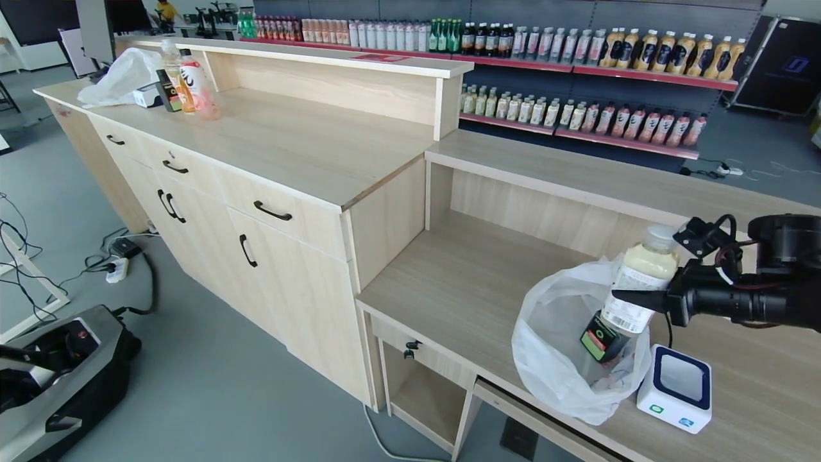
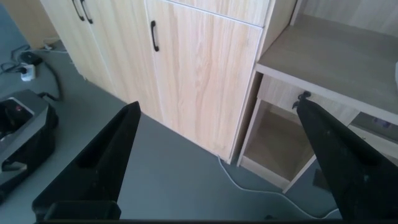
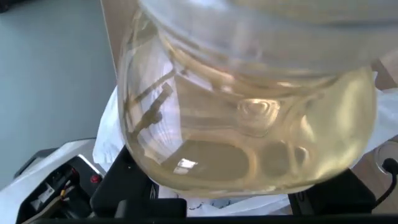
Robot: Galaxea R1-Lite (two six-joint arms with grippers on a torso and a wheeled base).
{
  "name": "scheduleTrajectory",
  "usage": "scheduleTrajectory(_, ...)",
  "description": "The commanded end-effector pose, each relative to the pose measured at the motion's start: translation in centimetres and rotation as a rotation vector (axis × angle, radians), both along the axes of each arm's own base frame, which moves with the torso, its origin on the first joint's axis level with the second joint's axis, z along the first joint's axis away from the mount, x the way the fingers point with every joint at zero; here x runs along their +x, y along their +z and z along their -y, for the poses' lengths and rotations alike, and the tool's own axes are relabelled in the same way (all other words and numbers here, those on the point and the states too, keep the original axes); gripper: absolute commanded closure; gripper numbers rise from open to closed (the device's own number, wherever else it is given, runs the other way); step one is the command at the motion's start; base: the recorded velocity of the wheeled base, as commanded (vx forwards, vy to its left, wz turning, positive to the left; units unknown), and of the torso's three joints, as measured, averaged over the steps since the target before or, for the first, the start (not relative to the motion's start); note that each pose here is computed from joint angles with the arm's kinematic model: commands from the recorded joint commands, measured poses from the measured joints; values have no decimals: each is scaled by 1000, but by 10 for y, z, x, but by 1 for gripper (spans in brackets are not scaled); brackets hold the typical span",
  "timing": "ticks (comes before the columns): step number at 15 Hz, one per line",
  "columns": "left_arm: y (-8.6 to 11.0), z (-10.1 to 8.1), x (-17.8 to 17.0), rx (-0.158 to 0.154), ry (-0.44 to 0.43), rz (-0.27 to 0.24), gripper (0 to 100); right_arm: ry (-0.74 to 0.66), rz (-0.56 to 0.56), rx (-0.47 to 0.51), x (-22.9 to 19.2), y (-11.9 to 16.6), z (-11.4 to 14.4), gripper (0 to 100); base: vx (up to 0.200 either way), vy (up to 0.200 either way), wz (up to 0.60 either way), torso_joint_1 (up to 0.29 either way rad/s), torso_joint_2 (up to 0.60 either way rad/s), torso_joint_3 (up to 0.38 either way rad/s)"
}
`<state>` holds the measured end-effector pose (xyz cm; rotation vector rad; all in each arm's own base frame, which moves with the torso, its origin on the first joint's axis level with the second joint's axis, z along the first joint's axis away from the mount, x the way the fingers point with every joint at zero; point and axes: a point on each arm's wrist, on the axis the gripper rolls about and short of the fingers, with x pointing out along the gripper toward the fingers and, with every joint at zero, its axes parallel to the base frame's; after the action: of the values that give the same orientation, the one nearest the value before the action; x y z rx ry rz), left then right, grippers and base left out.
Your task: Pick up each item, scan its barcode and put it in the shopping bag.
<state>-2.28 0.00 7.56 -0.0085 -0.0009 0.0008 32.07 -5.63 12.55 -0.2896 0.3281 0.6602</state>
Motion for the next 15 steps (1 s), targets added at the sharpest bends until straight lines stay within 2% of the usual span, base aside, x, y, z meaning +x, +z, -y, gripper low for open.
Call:
scheduleTrajectory(1,0,0,0,-1,1,1,0,43,-62,18,9,-29,-10,100,0,0,0,0,0,0)
scheduleTrajectory(4,0,0,0,-1,1,1,0,132,-40,37,25,-58,-23,100,0,0,0,0,0,0)
scheduleTrajectory(10,0,0,0,-1,1,1,0,182,-23,33,41,-99,-38,100,0,0,0,0,0,0)
scheduleTrajectory(15,0,0,0,-1,1,1,0,196,-27,-6,44,-125,-33,100,0,0,0,0,0,0)
